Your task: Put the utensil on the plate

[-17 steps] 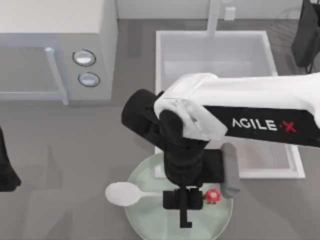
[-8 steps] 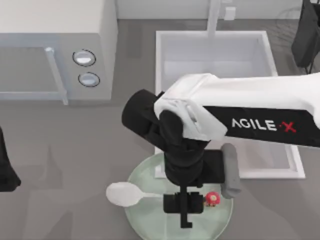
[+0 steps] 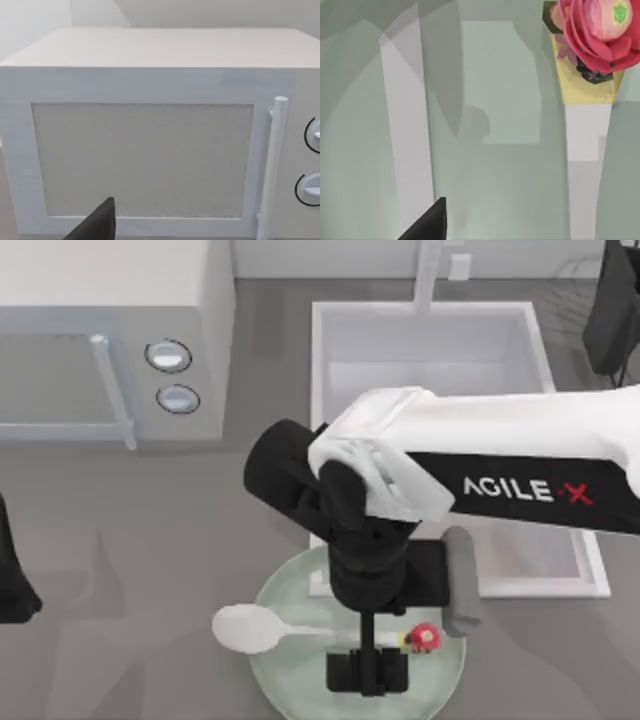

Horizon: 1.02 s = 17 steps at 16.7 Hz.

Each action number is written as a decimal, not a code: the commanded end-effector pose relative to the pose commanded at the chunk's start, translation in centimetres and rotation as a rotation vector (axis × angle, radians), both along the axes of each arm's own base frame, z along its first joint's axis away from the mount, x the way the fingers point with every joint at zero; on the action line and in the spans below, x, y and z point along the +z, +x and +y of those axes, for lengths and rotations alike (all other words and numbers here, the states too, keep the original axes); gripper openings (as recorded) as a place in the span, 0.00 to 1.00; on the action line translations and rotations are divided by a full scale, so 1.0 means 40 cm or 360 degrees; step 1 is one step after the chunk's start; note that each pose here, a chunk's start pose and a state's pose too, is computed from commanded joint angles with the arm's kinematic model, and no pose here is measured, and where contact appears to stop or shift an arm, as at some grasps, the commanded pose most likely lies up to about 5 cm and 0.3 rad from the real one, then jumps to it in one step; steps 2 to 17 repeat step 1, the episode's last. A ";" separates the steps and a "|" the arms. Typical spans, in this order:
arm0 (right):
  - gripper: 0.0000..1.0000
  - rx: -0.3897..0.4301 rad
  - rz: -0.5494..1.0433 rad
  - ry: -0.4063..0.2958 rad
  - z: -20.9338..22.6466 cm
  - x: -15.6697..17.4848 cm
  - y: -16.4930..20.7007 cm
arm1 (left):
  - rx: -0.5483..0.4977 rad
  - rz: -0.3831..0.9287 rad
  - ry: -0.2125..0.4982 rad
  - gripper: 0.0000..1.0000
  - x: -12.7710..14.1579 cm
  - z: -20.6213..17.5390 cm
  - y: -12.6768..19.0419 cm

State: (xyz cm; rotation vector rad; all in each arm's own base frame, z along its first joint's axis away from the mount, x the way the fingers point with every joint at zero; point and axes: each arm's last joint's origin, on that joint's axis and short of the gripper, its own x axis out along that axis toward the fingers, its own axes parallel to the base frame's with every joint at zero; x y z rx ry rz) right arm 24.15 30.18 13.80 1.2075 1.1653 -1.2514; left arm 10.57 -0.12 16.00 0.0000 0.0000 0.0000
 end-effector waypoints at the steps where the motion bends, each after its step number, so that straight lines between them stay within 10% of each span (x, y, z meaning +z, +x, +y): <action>1: 1.00 0.0000 0.0000 0.0000 0.000 0.000 0.000 | 0.0000 0.0000 0.0000 1.00 0.000 0.000 0.000; 17: 1.00 0.0000 0.0000 0.0000 0.000 0.000 0.000 | 0.0000 0.0000 0.0000 1.00 0.000 0.000 0.000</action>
